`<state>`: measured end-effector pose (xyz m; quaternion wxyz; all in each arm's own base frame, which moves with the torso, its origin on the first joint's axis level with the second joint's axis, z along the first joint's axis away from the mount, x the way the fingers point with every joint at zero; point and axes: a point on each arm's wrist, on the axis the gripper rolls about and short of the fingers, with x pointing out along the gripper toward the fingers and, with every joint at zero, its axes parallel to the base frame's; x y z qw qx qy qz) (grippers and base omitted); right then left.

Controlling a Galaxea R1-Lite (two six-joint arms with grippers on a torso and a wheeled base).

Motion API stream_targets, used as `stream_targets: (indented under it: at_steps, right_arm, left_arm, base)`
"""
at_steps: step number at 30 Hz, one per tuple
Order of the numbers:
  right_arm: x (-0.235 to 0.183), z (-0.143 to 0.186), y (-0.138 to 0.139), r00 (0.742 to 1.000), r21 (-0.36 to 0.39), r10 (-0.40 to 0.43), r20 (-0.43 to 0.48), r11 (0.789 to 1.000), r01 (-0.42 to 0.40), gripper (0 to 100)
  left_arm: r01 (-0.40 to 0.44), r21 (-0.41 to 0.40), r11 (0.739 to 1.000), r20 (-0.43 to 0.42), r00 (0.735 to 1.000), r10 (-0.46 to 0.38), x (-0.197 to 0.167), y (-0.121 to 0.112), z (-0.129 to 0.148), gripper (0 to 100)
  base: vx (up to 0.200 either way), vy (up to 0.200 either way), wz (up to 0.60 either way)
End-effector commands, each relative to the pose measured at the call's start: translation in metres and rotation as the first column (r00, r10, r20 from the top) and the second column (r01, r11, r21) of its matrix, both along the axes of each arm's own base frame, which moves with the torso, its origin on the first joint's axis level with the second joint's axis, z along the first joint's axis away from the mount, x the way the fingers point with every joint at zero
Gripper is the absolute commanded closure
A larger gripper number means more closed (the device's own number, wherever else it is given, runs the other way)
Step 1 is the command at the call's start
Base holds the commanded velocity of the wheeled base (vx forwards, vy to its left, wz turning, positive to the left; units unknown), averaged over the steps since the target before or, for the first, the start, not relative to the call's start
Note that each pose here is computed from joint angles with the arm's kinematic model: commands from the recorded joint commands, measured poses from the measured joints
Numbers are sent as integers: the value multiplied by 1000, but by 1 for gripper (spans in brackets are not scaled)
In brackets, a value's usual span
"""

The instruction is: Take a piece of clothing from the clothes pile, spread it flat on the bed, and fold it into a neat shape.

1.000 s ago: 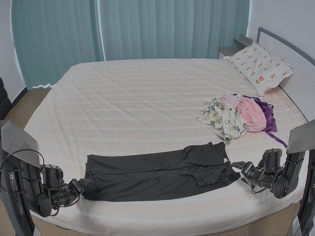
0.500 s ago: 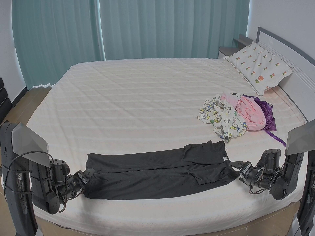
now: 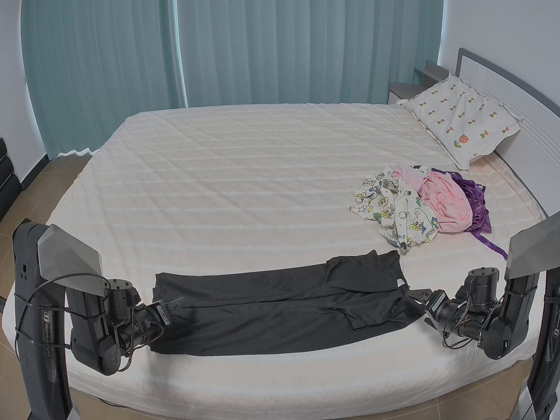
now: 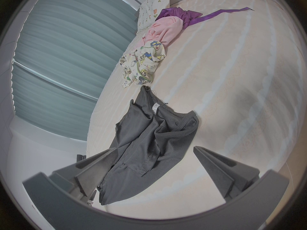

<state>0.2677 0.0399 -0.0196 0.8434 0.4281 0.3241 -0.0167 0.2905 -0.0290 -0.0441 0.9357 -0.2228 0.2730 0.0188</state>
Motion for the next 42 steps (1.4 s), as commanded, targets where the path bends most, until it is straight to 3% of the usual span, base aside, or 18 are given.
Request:
stream_targets:
  at_steps: [1, 8, 9, 27, 41, 42]
  right_arm:
    - [-1, -2, 0, 1000, -1, 1, -6, 1000, -1, 0]
    - [-1, -2, 0, 1000, 0, 3, -7, 1000, -3, 0]
    - [-1, -2, 0, 1000, 0, 3, -7, 1000, -3, 0]
    - [-1, -1, 0, 1000, 1, 3, -5, 1000, -3, 0]
    - [-1, 1, 3, 1000, 7, 13, 2, 1000, -13, 0]
    - [-1, 2, 5, 1000, 8, 18, 2, 1000, -18, 0]
  left_arm:
    - [20, 22, 1000, -18, 1000, -20, 3, -3, -11, 0]
    - [10, 49, 999, -19, 1000, -9, 11, 2, -21, 0]
    - [12, 56, 998, -25, 1000, -10, 10, 3, -23, 100]
    - [-113, 125, 986, 20, 994, 112, 18, 21, -19, 100]
    - [-138, 125, 983, 30, 990, 136, 23, 28, -22, 100]
    - [-138, 125, 983, 28, 990, 136, 23, 28, -22, 0]
  base:
    - [0, 0, 0]
    - [0, 0, 0]
    - [0, 0, 0]
    - [0, 0, 0]
    - [0, 0, 0]
    - [0, 0, 0]
